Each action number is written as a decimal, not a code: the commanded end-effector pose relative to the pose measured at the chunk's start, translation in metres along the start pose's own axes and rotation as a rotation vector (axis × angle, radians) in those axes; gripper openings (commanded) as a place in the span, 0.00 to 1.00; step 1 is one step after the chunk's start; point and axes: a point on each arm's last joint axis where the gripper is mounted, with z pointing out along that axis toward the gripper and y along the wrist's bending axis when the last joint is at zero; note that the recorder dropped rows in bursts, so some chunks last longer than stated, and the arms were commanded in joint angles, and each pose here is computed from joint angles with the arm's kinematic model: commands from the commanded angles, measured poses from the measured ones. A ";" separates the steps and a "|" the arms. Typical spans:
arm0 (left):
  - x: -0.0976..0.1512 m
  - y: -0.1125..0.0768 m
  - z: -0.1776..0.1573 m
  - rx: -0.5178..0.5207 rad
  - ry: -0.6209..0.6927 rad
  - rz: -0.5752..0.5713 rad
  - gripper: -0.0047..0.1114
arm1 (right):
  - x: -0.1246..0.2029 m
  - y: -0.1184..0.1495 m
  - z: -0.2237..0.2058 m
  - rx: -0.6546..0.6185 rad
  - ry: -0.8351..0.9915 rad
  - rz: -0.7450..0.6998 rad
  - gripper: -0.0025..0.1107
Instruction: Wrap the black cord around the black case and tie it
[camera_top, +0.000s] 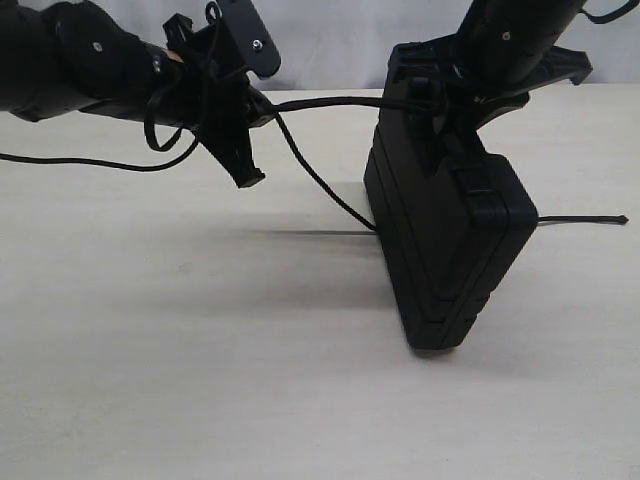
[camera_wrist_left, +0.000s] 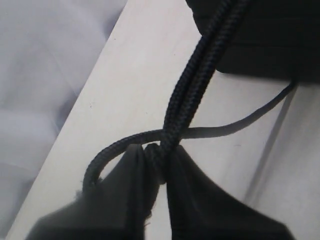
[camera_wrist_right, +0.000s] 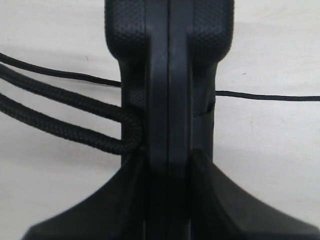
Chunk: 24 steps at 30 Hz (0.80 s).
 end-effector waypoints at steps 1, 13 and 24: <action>-0.003 0.000 -0.001 -0.011 -0.009 0.005 0.04 | -0.003 -0.001 0.004 0.003 -0.018 -0.004 0.06; -0.001 -0.002 -0.001 0.004 0.015 0.102 0.04 | -0.003 -0.001 0.004 0.003 -0.018 -0.004 0.06; -0.007 -0.010 0.001 0.006 0.003 0.158 0.04 | -0.003 -0.001 0.004 0.003 -0.018 -0.004 0.06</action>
